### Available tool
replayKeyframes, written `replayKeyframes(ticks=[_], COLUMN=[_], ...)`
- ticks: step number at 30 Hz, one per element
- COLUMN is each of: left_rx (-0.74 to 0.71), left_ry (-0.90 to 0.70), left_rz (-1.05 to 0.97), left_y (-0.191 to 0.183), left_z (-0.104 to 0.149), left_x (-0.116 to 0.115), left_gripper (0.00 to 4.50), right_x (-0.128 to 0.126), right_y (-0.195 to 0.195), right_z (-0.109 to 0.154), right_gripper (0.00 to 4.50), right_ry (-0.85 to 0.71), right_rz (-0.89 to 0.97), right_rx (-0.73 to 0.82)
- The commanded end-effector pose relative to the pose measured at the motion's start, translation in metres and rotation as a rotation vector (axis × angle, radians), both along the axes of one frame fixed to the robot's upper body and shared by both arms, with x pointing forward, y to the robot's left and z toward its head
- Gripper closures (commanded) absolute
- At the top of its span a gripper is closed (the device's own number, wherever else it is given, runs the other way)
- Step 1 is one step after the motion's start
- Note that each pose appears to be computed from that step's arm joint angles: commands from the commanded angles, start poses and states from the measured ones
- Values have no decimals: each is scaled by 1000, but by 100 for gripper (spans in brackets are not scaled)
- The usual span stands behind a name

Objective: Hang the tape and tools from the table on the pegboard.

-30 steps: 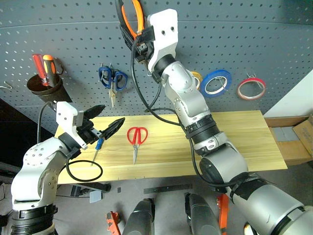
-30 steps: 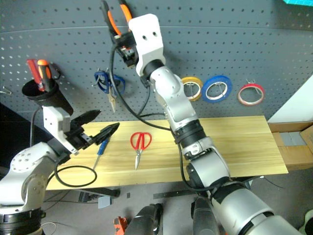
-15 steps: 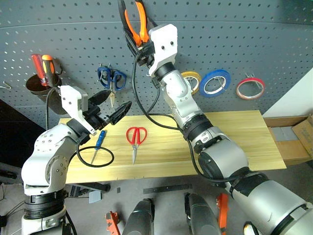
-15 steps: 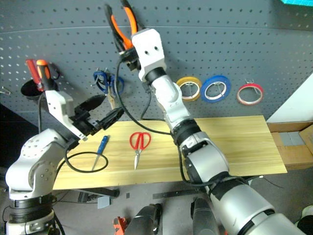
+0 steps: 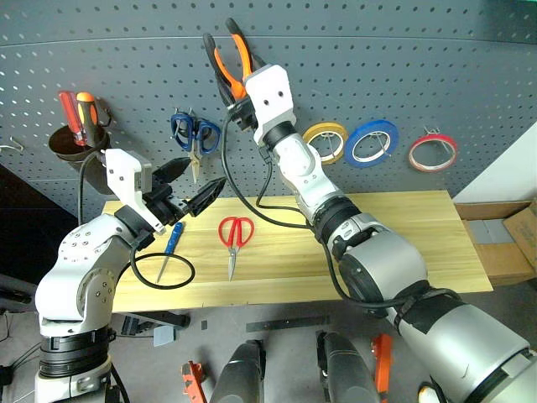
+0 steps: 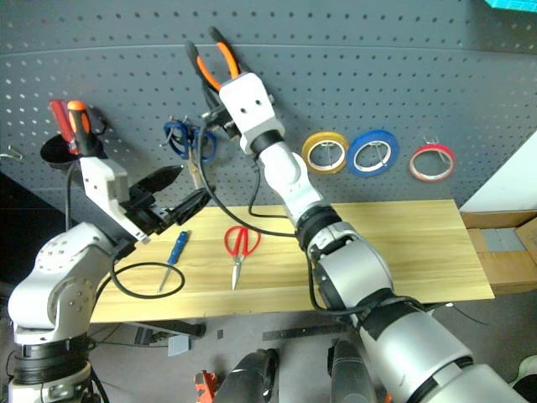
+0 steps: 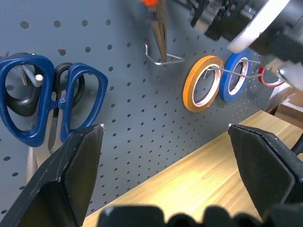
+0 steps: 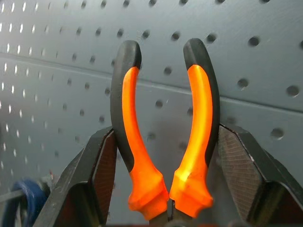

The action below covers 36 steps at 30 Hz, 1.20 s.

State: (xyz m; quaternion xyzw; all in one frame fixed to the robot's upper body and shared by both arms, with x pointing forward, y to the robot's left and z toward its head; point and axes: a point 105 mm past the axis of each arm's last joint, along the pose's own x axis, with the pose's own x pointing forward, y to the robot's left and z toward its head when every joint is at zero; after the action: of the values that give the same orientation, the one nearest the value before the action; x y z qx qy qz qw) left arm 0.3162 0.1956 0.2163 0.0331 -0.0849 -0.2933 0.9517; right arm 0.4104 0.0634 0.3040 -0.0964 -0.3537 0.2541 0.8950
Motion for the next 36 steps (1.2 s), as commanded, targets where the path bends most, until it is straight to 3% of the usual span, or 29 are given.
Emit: replayKeyframes(ticks=[1,18,23,24,30,33,36], left_rx=[28,46,47,46,19,7,26], left_ry=[-65,-59,-49,-46,-11,44,118], left_rz=[1,1,7,10,32,71,124], left_y=[-1,-4,-5,-5,-6,-4,-2], left_z=[14,11,7,6,-6,-21,-41], left_x=[-7,-3,0,1,4,6,7], left_gripper=[0,0,0,0,0,0,0], right_x=[-4,24,24,23,7,-18,-48], right_y=[-4,-31,-31,-32,-48,-62,-72], right_z=[17,-33,-38,-37,-9,14,18], right_gripper=[181,181,10,4,4,4,4], right_ry=[-74,160,161,158,36,-40,-47], right_rz=[-24,-154,-169,-171,-149,-115,-50], right_rx=[7,66,53,68,194,278,277])
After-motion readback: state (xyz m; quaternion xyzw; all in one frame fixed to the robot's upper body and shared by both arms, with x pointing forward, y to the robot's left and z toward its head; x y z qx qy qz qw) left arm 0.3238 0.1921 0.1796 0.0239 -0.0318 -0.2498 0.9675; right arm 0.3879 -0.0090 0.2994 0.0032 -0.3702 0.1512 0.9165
